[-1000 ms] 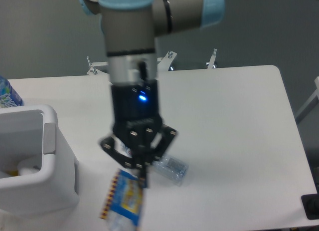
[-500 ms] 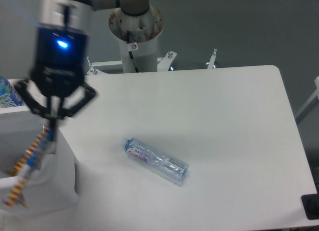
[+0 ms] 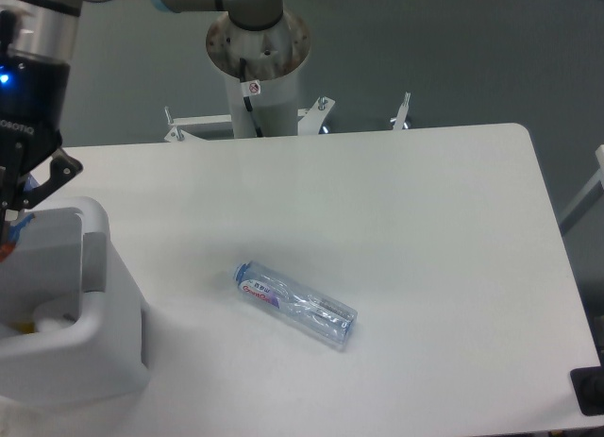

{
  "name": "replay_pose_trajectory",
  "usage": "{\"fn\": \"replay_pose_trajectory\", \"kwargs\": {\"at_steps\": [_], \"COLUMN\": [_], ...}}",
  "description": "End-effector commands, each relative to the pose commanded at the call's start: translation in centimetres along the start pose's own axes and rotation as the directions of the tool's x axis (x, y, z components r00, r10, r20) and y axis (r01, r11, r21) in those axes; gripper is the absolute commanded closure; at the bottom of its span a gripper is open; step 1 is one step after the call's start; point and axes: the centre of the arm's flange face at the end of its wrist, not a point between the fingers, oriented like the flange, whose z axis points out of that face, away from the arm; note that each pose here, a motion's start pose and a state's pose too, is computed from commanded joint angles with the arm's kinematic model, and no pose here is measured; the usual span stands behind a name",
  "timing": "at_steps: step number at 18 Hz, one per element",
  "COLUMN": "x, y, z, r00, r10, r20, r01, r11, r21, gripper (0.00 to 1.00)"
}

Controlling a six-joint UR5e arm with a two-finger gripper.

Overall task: Place the trash in the trash can
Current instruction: 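Open the gripper to drop the wrapper into the bin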

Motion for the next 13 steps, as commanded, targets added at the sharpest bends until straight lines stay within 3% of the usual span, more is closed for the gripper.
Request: {"fn": "replay_pose_trajectory", "kwargs": {"at_steps": [8, 10, 11, 13], "x": [-0.3, -3.2, -6.2, -11.8], "y": [-0.4, 0.0, 0.7, 1.4], "z": [-1.6, -1.3, -1.1, -1.2], "r00": [0.999, 0.994, 0.983, 0.943], "r10": [-0.034, -0.072, -0.143, -0.281], "r20": [0.016, 0.077, 0.114, 0.178], "r01": [0.034, 0.072, 0.143, 0.282], "r11": [0.999, 0.997, 0.99, 0.959], "r21": [0.016, 0.008, 0.005, 0.017], "gripper": [0.0, 0.0, 0.0, 0.0]}}
